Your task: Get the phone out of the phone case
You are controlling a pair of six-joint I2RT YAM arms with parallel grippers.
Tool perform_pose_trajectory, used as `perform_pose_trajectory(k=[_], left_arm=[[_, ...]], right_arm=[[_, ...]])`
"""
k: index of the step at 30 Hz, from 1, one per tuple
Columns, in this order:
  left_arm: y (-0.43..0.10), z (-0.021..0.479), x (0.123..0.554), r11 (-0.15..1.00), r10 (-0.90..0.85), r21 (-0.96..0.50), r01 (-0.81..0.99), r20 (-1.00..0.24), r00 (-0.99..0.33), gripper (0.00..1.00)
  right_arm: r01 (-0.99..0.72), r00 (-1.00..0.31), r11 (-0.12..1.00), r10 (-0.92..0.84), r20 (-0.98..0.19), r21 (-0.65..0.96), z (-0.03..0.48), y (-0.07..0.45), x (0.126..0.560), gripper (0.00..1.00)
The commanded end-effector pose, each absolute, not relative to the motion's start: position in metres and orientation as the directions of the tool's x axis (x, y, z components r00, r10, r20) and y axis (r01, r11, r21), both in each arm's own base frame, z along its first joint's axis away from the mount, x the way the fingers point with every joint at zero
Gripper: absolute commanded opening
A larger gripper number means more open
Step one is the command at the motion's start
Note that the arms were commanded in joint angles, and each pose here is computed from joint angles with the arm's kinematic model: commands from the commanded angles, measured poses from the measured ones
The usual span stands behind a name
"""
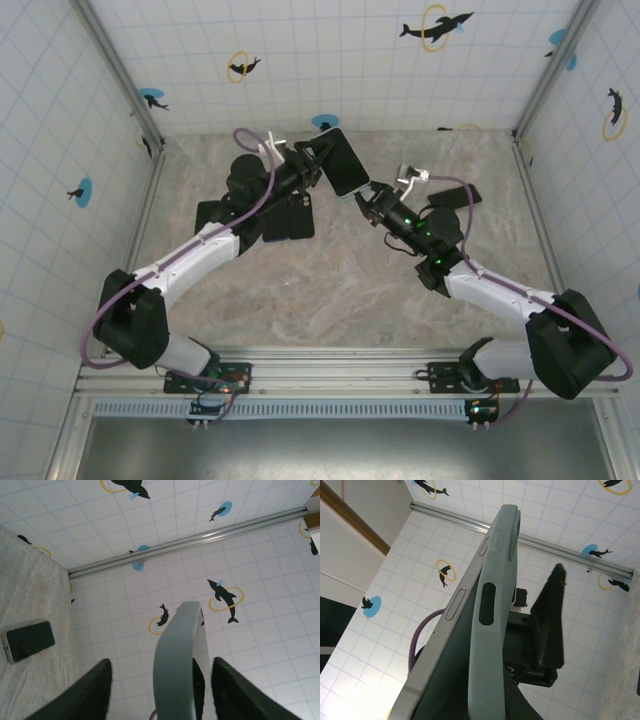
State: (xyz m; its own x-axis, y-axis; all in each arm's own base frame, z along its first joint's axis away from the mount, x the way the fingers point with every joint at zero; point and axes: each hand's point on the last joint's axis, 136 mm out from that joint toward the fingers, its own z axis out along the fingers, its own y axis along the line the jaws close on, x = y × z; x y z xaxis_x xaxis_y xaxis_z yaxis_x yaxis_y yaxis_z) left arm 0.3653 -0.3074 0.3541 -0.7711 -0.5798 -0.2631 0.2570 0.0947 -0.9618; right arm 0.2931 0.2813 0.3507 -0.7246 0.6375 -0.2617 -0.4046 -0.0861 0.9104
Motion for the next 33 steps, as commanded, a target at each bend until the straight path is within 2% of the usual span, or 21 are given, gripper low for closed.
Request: perform_pose_trajectory(k=[1, 3, 6, 11, 18, 23, 25, 33], left_arm=[[-0.302, 0.369, 0.367, 0.129, -0.589, -0.95, 0.283, -0.303, -0.749, 0.65], [-0.296, 0.368, 0.366, 0.164, -0.604, -0.949, 0.271, -0.314, -0.733, 0.72], [-0.284, 0.362, 0.361, 0.199, -0.636, -0.953, 0.229, -0.303, -0.709, 0.76], [-0.282, 0.351, 0.339, 0.147, -0.682, -0.98, 0.137, -0.201, -0.703, 0.77], [-0.324, 0.353, 0.298, 0.034, -0.68, -0.996, 0.086, -0.086, -0.728, 0.77], [-0.345, 0.36, 0.286, -0.019, -0.674, -0.997, 0.081, -0.047, -0.738, 0.73], [-0.349, 0.36, 0.285, -0.041, -0.667, -0.997, 0.072, -0.027, -0.744, 0.68], [-0.352, 0.356, 0.288, -0.049, -0.668, -0.997, 0.058, -0.011, -0.744, 0.59]], right_arm=[[-0.497, -0.666, -0.143, 0.695, -0.271, 0.856, 0.379, 0.266, 0.29, 0.07], [-0.494, -0.646, -0.128, 0.716, -0.265, 0.86, 0.378, 0.262, 0.294, 0.07], [-0.479, -0.604, -0.097, 0.757, -0.247, 0.873, 0.374, 0.256, 0.305, 0.07], [-0.463, -0.528, -0.047, 0.817, -0.233, 0.885, 0.367, 0.247, 0.322, 0.07], [-0.436, -0.444, 0.022, 0.864, -0.236, 0.9, 0.355, 0.244, 0.337, 0.07], [-0.458, -0.442, 0.043, 0.856, -0.269, 0.888, 0.355, 0.252, 0.338, 0.07], [-0.46, -0.439, 0.058, 0.853, -0.284, 0.886, 0.353, 0.253, 0.338, 0.07], [-0.477, -0.444, 0.05, 0.848, -0.29, 0.877, 0.355, 0.254, 0.331, 0.07]])
